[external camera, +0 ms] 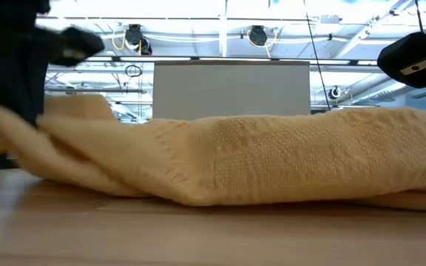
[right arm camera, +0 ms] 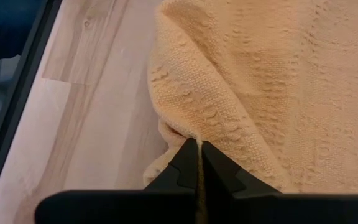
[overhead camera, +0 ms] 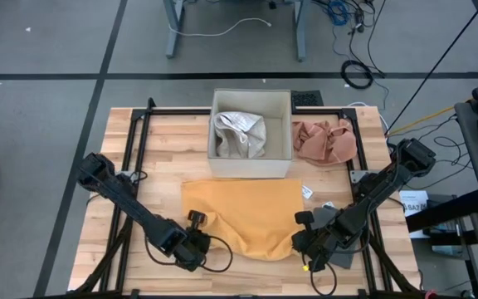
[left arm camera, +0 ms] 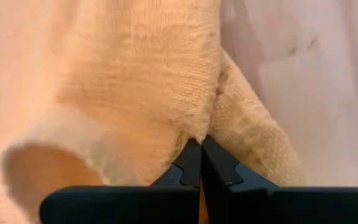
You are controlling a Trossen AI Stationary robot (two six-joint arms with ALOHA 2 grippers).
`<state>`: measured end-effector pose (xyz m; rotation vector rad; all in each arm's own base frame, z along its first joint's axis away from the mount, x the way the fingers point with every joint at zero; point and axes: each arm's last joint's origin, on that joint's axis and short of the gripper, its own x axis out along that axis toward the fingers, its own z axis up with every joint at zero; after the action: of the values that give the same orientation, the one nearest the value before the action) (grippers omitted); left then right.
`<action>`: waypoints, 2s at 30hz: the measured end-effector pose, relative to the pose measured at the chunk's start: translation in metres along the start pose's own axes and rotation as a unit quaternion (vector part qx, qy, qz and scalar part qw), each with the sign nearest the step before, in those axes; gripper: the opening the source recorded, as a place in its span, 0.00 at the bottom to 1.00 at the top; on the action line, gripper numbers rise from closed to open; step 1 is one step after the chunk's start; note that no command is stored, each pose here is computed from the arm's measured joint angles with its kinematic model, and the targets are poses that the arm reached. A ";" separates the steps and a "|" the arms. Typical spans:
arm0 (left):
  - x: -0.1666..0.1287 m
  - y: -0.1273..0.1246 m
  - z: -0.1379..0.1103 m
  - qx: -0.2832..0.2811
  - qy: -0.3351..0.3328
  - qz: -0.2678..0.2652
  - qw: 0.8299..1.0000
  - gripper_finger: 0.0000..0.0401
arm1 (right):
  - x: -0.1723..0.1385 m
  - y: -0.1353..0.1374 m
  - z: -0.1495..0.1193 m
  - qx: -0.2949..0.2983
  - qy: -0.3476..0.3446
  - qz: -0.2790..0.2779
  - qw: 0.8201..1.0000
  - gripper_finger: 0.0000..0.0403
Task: Fold towel
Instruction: Fold the yellow towel
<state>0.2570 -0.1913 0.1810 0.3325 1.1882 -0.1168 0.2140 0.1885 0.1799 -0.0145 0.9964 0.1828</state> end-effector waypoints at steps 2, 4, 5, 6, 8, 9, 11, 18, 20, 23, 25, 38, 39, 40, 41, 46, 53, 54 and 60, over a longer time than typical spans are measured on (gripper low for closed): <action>-0.012 0.002 0.003 -0.002 -0.018 0.002 1.000 0.01 | 0.000 0.000 0.000 0.000 0.001 0.000 1.000 0.00; -0.024 0.003 0.006 -0.005 -0.034 -0.001 0.999 0.01 | 0.000 0.000 0.000 0.000 0.001 0.000 1.000 0.00; -0.030 0.004 0.008 -0.007 -0.042 -0.004 0.999 0.00 | 0.000 0.000 0.000 0.000 0.001 0.000 1.000 0.00; -0.035 0.004 0.009 -0.006 -0.046 -0.006 0.999 0.00 | 0.000 0.000 0.000 0.000 0.001 -0.001 1.000 0.00; -0.044 0.004 0.010 -0.003 -0.049 -0.006 0.999 0.00 | 0.000 0.000 0.000 -0.001 0.002 -0.001 1.000 0.00; -0.049 0.005 0.011 -0.004 -0.054 0.000 0.999 0.00 | 0.000 0.000 0.000 -0.002 0.002 -0.001 1.000 0.00; -0.057 0.006 0.010 -0.004 -0.060 0.011 0.998 0.00 | 0.000 -0.001 -0.001 -0.003 0.005 -0.003 1.000 0.00; -0.074 0.007 0.016 -0.013 -0.047 -0.023 0.999 0.00 | -0.015 -0.002 0.003 -0.011 -0.016 0.010 1.000 0.00; -0.079 0.006 0.019 -0.014 -0.042 -0.065 0.997 0.00 | -0.025 -0.003 0.005 -0.018 -0.031 0.019 0.999 0.00; -0.094 0.007 0.023 -0.018 -0.027 -0.091 0.995 0.00 | -0.046 -0.003 0.010 -0.031 -0.059 0.055 0.996 0.00; -0.107 0.008 0.025 -0.023 -0.021 -0.091 0.995 0.00 | -0.062 -0.003 0.012 -0.039 -0.086 0.084 0.992 0.00; -0.218 0.029 0.037 -0.014 -0.142 0.100 0.985 0.00 | -0.171 -0.014 0.002 -0.109 -0.269 0.208 0.934 0.00; -0.222 0.032 0.035 -0.021 -0.145 0.122 0.982 0.00 | -0.173 -0.017 -0.001 -0.102 -0.262 0.210 0.937 0.00; -0.225 0.034 0.034 -0.027 -0.147 0.140 0.979 0.00 | -0.175 -0.019 -0.005 -0.094 -0.250 0.208 0.941 0.00; -0.226 0.037 0.033 -0.031 -0.147 0.155 0.976 0.00 | -0.175 -0.022 -0.008 -0.085 -0.235 0.202 0.947 0.00; -0.225 0.048 0.034 -0.040 -0.149 0.211 0.965 0.00 | -0.173 -0.037 -0.020 -0.062 -0.190 0.133 0.971 0.00; -0.218 0.077 0.042 -0.065 -0.137 0.282 0.947 0.00 | -0.191 -0.053 -0.017 -0.094 -0.275 0.007 0.957 0.00; -0.217 0.082 0.043 -0.071 -0.137 0.298 0.942 0.00 | -0.196 -0.056 -0.015 -0.097 -0.290 -0.017 0.952 0.00; -0.218 0.098 0.047 -0.069 -0.149 0.396 0.904 0.00 | -0.229 -0.063 0.001 -0.127 -0.362 -0.135 0.914 0.00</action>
<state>0.2430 -0.1321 0.4165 0.6247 0.6827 0.6069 0.1040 0.0927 0.3675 -0.3022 0.2162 0.0499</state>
